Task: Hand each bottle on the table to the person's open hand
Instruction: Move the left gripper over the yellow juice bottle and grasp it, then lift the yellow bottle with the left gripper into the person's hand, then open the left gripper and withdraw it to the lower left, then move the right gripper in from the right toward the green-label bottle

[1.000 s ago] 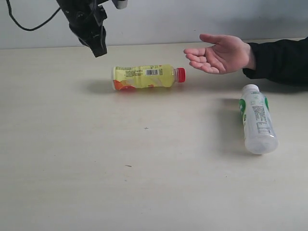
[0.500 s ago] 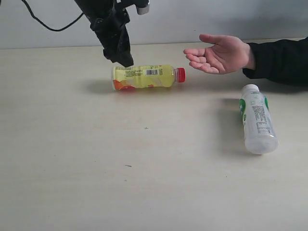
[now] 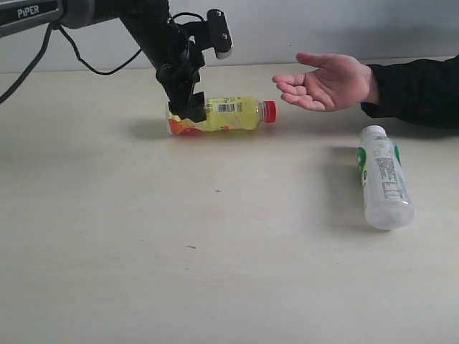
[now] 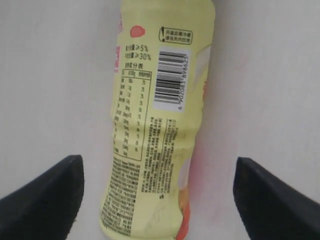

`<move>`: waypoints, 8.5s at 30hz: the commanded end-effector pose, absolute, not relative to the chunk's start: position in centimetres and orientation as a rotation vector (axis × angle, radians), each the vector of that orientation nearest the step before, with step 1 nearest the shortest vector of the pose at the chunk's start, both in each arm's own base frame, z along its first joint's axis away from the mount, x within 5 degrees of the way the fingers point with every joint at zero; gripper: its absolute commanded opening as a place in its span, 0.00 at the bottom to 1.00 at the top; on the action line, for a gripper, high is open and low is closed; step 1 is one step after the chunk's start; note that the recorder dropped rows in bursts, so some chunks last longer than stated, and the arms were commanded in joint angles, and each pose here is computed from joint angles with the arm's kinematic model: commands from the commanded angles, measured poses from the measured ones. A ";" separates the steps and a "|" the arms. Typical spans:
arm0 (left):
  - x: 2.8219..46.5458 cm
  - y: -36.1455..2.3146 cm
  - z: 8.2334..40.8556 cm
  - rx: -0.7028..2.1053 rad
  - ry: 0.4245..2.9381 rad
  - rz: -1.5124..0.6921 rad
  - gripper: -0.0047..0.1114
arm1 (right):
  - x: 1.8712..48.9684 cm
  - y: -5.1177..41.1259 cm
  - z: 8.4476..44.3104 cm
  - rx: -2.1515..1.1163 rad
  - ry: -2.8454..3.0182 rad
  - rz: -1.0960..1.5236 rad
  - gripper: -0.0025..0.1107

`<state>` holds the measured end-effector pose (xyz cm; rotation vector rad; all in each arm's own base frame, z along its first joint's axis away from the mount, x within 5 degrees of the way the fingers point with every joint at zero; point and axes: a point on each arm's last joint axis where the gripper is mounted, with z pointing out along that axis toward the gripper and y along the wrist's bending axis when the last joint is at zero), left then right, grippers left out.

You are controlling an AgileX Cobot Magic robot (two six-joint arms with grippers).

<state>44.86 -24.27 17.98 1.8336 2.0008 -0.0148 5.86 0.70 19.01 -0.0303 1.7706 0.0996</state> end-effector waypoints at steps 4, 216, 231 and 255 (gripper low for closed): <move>46.2 -23.9 15.8 1.822 1.971 0.095 0.72 | 5.9 0.7 18.9 -0.028 1.770 0.102 0.02; 10.4 -10.0 20.1 0.509 1.961 -0.590 0.04 | 6.7 -0.3 23.8 0.403 1.398 0.420 0.02; 10.4 -10.0 20.1 0.509 1.961 -0.590 0.04 | 17.3 1.8 30.4 0.061 2.323 0.256 0.02; 10.4 -10.0 20.1 0.509 1.961 -0.590 0.04 | 24.1 2.1 26.5 0.029 2.695 0.264 0.16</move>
